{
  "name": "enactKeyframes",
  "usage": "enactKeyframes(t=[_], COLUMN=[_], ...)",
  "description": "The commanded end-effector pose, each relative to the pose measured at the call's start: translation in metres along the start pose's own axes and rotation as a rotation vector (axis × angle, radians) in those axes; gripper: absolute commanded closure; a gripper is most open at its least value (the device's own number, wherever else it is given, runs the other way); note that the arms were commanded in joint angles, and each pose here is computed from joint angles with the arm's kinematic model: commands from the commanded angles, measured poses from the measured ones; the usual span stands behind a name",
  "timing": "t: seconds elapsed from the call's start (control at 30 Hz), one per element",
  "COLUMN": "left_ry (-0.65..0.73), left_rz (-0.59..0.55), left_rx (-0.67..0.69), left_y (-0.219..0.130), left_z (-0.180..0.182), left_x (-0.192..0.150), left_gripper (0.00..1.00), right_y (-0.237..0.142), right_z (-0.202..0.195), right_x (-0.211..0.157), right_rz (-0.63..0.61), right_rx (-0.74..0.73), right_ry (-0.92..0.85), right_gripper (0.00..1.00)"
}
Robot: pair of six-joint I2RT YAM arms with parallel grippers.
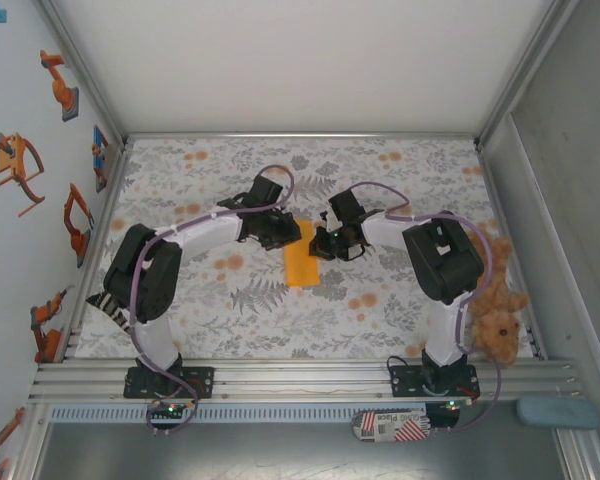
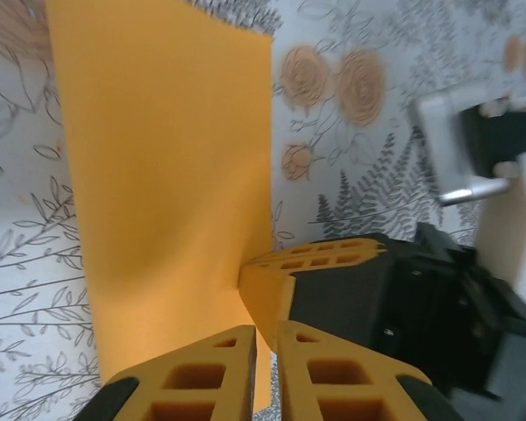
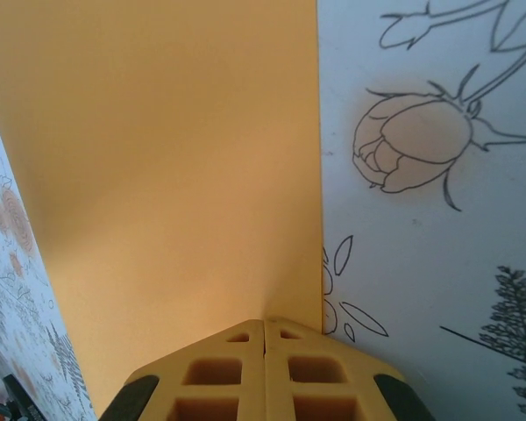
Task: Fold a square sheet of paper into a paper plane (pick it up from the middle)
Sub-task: First fold the square sheet of paper in half at the center of the table.
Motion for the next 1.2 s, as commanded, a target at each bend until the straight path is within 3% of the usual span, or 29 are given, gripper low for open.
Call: enactKeyframes(t=[0.0, 0.33, 0.6, 0.97, 1.17], left_ry=[-0.033, -0.062, 0.011, -0.056, -0.017], left_rz=[0.049, 0.147, 0.192, 0.184, 0.052], left_rx=[-0.03, 0.038, 0.138, 0.145, 0.059], left_y=[0.013, 0.04, 0.043, 0.012, -0.028], left_z=[0.001, 0.014, 0.033, 0.095, 0.067], left_x=[-0.006, -0.017, -0.025, -0.032, -0.012], left_gripper=[0.88, 0.9, 0.9, 0.91, 0.91], right_y=[0.034, 0.037, 0.038, 0.039, 0.037], right_z=[-0.068, -0.076, -0.085, -0.092, -0.088], right_x=[-0.027, -0.029, -0.031, -0.032, -0.03], right_rz=[0.102, 0.112, 0.127, 0.149, 0.143], right_rx=[-0.308, -0.356, -0.43, -0.515, -0.501], right_ry=[0.108, 0.107, 0.112, 0.118, 0.116], right_gripper=[1.0, 1.0, 1.0, 1.0, 1.0])
Point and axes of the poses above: each hand's point on the last joint's axis, 136 mm out from that joint toward the fingers, its own y axis out along the fingers, its own z axis along the line the jaws close on, x = y × z, the point moved 10 cm from there along -y, back along the fingers, and after that the axes turned 9 degrees about y, right-handed, at the moved point
